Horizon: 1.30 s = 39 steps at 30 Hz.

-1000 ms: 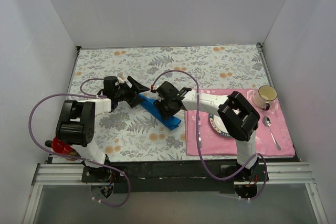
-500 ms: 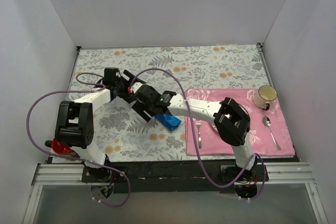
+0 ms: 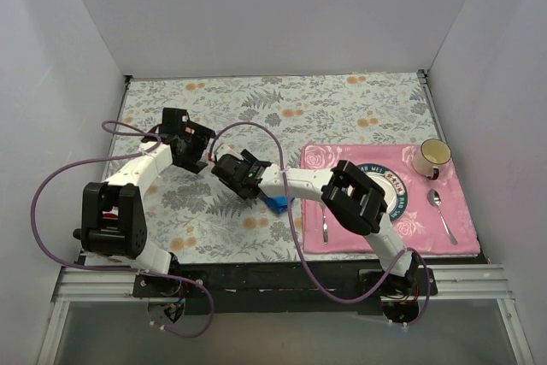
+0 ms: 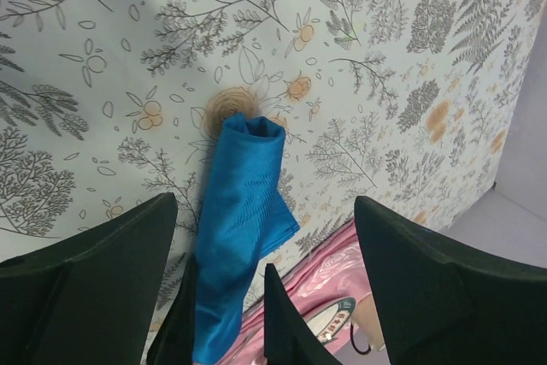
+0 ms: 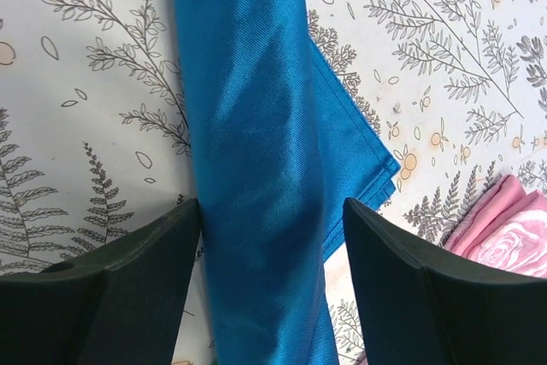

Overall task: Fold the napkin, place the utensils inside, and roll it up
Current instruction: Roll the napkin with the utensil

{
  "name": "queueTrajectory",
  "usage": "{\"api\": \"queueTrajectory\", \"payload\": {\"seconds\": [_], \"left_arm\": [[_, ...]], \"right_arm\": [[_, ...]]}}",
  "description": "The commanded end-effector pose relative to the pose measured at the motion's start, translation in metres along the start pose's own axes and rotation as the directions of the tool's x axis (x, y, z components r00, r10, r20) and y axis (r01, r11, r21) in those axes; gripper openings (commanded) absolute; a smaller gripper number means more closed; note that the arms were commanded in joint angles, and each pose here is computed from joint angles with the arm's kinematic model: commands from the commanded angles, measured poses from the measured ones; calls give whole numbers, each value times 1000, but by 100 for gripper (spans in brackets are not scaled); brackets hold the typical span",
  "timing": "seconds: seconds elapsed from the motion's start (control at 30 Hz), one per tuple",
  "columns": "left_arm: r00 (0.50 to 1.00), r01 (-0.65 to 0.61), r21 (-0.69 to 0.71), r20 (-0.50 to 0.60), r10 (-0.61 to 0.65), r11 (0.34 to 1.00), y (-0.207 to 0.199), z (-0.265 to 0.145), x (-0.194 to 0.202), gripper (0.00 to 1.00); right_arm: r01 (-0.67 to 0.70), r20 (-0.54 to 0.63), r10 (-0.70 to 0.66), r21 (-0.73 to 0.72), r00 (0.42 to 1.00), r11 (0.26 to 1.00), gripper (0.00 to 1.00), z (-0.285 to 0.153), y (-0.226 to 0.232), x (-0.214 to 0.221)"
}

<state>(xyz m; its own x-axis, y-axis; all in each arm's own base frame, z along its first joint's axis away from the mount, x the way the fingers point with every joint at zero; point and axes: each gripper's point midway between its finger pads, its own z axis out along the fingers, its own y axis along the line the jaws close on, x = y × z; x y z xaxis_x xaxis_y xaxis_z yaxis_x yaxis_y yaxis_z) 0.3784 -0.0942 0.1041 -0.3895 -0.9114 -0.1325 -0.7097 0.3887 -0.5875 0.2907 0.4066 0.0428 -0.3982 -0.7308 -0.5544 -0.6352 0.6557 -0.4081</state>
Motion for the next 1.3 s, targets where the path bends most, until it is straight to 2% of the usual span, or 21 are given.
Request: {"api": "queueTrajectory", "payload": {"seconds": [0.0, 0.1, 0.17, 0.3, 0.37, 0.5, 0.6, 0.63, 0.7, 0.73, 0.77, 0.83, 0.97, 1.07, 1.13, 1.17, 1.2, 1.27], "left_arm": [[999, 28, -62, 43, -25, 998, 15, -2, -9, 85], [998, 25, -58, 50, -22, 998, 14, -3, -12, 86], [999, 20, -54, 50, -17, 998, 14, -4, -13, 86], [999, 1, -46, 45, 1, 999, 15, -4, -13, 86], [999, -18, -40, 29, 19, 999, 16, -4, -11, 86], [996, -86, 13, -13, 87, 996, 11, -5, -8, 86], [986, -152, 78, -52, 156, 985, 6, -7, -4, 85], [985, -159, 94, -57, 165, 983, 5, -8, -6, 85], [978, -182, 141, -77, 194, 973, 1, -13, -5, 85], [976, -190, 159, -78, 204, 969, -2, -15, -5, 85], [972, -203, 186, -77, 220, 961, -6, -20, -3, 85], [964, -217, 229, -101, 245, 949, -12, -25, 3, 85], [955, -220, 291, -128, 266, 931, -19, -35, 12, 85], [938, -214, 378, -178, 297, 901, -24, -39, 26, 84], [926, -181, 415, -235, 297, 892, -21, -36, 39, 84], [905, -175, 491, -261, 335, 854, -31, -42, 47, 84], [892, -168, 499, -289, 347, 850, -29, -38, 54, 84], [878, -173, 523, -303, 372, 834, -35, -35, 61, 84]], "right_arm": [[-42, 12, 41, 59, 999, 997, 73, 2, -6, 8], [-56, -4, 56, 49, 998, 997, 54, 10, -1, 23], [-74, -20, 75, 54, 997, 996, 49, 16, 0, 30], [-84, -31, 85, 42, 996, 996, 31, 22, 0, 35], [-88, -33, 89, 18, 995, 996, 24, 23, 4, 32], [-115, -39, 112, -92, 993, 989, 2, 16, 18, 19], [-204, -69, 193, -247, 979, 947, 1, 3, 34, 2], [-257, -101, 237, -351, 966, 900, 1, -6, 50, -4], [-347, -131, 323, -451, 937, 823, 1, -14, 52, -17], [-377, -172, 343, -564, 924, 734, 1, -27, 66, -22], [-454, -214, 414, -593, 885, 665, 1, -28, 61, -29], [-500, -249, 476, -687, 843, 527, 1, -38, 61, -39], [-617, -391, 558, -728, 732, 299, 1, -36, 56, -35], [-625, -435, 560, -754, 705, 202, 1, -29, 57, -29], [-642, -473, 581, -759, 663, 114, 1, -24, 51, -23], [-648, -488, 585, -757, 648, 87, 1, -22, 48, -20], [-669, -519, 589, -741, 619, 50, 1, -20, 46, -18], [-657, -538, 579, -754, 613, -5, 1, -18, 35, -17]]}}
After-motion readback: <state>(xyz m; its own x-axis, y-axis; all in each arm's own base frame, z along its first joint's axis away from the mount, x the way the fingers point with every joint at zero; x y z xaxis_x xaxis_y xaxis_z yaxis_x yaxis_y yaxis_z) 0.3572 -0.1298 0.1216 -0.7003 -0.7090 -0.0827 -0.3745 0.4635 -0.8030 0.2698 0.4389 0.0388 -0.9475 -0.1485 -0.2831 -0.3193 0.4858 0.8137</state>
